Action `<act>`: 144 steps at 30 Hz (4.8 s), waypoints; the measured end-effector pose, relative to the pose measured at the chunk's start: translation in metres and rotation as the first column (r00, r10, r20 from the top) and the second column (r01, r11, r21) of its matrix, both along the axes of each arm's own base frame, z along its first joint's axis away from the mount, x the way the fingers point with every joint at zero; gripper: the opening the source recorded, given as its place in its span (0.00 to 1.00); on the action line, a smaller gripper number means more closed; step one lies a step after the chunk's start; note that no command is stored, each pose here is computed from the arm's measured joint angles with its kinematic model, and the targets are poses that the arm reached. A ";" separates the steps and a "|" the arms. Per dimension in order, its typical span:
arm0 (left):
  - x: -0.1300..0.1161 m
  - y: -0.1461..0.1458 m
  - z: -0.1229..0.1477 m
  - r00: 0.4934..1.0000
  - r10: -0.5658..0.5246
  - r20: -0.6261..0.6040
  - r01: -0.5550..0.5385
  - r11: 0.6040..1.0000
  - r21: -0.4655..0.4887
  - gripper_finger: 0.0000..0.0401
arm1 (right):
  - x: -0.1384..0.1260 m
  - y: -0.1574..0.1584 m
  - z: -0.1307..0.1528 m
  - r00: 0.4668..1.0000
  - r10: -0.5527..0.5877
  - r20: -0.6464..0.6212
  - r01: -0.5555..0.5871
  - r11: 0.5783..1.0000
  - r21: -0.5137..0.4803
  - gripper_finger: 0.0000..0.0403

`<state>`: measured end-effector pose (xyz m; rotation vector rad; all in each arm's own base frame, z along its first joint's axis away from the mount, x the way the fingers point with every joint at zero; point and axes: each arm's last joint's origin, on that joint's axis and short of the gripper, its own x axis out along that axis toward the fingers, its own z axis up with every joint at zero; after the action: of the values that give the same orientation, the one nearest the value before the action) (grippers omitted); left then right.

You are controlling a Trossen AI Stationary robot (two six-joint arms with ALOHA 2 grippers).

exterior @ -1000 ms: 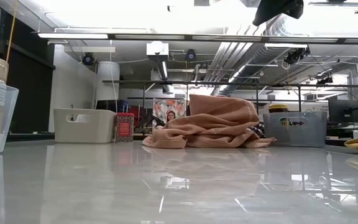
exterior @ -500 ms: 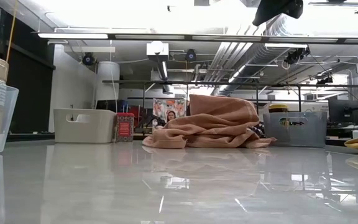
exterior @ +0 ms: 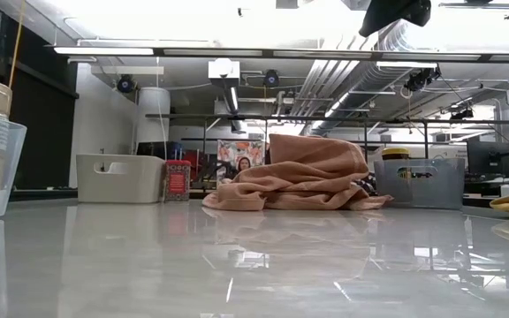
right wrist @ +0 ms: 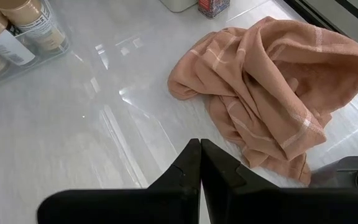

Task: Sort spices by type
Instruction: Put the top red seasoning can into the gray bin

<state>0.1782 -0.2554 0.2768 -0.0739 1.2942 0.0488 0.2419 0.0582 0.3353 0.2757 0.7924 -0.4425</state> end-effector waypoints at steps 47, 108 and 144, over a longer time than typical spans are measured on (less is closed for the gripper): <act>0.117 0.227 0.054 0.270 0.418 0.868 -0.468 0.844 -0.261 0.73 | -0.004 -0.004 -0.001 0.983 -0.183 0.034 0.183 0.983 -0.008 0.00; 0.062 0.255 0.093 0.249 0.295 0.922 -0.336 0.919 -0.203 0.73 | -0.001 -0.007 0.002 0.977 -0.195 0.089 0.202 0.976 -0.084 0.00; 0.083 0.291 0.018 0.591 0.531 0.607 -0.627 0.776 -0.068 0.73 | 0.000 -0.007 0.003 0.960 -0.253 0.123 0.260 0.965 -0.047 0.00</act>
<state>0.2614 0.0357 0.2947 -0.3589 0.5665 0.6542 0.2416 0.0508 0.3379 0.3449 0.6298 -0.6884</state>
